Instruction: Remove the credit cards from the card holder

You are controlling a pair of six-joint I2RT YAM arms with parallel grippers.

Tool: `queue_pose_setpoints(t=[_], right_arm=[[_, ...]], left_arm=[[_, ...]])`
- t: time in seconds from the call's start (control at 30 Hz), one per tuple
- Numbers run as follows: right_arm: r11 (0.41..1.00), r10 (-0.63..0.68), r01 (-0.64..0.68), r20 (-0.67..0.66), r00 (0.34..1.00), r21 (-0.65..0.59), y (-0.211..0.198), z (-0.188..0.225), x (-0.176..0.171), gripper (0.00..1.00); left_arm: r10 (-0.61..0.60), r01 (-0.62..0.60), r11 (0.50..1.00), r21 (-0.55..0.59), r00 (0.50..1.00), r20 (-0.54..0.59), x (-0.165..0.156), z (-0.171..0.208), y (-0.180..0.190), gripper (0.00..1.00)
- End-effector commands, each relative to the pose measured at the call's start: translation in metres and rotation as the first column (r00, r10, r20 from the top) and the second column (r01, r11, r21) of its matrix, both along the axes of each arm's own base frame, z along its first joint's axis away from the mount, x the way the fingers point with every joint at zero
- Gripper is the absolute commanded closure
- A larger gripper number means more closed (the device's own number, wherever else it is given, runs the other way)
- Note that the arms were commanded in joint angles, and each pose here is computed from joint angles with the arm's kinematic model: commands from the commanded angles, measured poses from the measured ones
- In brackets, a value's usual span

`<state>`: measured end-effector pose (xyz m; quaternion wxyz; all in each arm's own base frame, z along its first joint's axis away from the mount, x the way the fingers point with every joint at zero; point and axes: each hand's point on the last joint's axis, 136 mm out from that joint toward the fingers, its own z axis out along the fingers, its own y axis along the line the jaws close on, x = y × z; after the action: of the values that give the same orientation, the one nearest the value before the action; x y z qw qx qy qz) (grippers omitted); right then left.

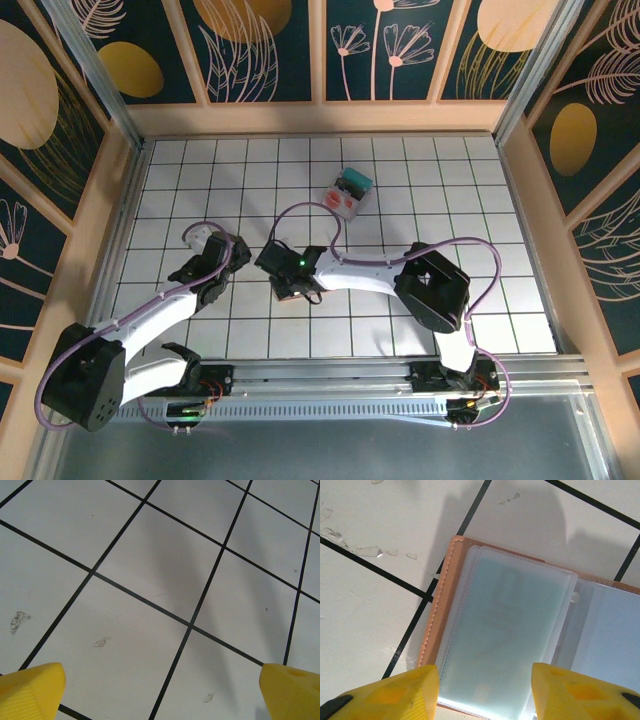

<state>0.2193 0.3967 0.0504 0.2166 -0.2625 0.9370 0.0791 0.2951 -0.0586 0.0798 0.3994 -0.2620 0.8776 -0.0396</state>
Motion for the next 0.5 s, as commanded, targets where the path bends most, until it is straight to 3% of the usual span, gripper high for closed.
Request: queue_pose_setpoints(t=[0.0, 0.47], right_arm=[[1.000, -0.013, 0.013, -0.007, 1.000, 0.015, 0.008, -0.003, 0.001, 0.48], [0.999, -0.021, 0.017, -0.068, 0.997, -0.046, -0.009, -0.041, -0.011, 0.48]], left_arm=[[0.020, -0.020, 1.000, 0.004, 1.000, 0.016, 0.002, 0.008, 0.004, 0.01], [0.020, -0.021, 1.000, 0.005, 0.999, 0.025, 0.004, 0.011, 0.004, 0.01]])
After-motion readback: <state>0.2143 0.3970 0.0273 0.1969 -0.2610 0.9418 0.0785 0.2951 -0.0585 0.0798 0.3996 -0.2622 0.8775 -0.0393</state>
